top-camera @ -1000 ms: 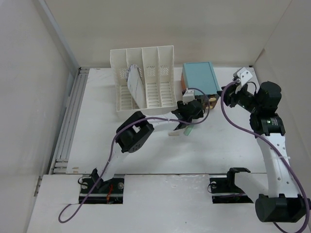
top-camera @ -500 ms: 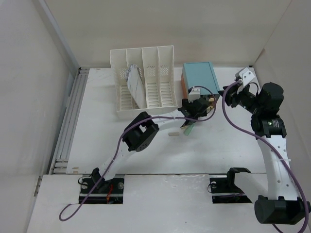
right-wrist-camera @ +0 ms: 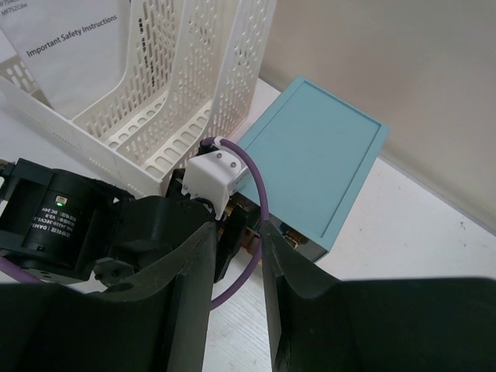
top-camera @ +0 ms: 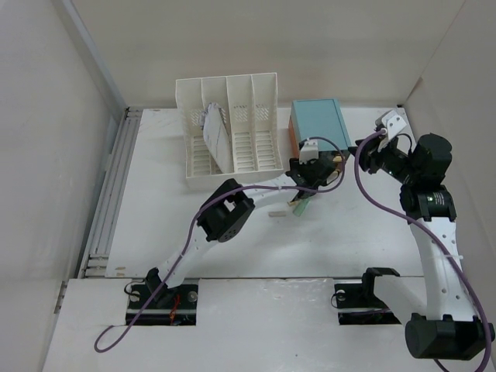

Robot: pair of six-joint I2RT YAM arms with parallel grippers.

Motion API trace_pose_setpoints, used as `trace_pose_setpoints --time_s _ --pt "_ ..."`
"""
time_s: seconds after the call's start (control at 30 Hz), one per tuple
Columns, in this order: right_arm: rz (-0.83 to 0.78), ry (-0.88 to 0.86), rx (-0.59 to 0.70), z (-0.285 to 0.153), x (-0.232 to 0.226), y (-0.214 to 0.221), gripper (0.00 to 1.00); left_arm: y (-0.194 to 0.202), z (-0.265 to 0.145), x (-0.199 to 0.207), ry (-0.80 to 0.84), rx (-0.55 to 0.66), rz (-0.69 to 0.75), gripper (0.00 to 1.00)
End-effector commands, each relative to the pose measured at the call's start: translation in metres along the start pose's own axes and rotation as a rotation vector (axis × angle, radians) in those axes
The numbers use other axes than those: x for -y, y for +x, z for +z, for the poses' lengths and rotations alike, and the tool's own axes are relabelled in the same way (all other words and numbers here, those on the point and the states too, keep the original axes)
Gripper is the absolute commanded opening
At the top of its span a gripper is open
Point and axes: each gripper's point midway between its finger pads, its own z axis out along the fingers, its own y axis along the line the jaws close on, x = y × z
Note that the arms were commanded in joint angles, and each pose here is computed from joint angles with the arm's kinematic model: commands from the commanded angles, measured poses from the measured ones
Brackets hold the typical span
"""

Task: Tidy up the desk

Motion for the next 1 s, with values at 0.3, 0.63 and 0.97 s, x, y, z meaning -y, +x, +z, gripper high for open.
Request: trace_pose_setpoints --time_s 0.3,0.63,0.97 --pt "-0.023 0.002 0.053 -0.002 0.001 -0.014 0.35 -0.054 0.011 -0.036 -0.158 0.166 -0.056 0.33" --pt "-0.032 -0.007 0.056 -0.002 0.0 -0.014 0.35 -0.005 -0.015 -0.038 -0.141 0.121 -0.023 0.18" --pt "-0.021 -0.029 0.047 -0.001 -0.005 -0.009 0.35 0.021 -0.05 -0.03 -0.078 0.11 -0.021 0.18"
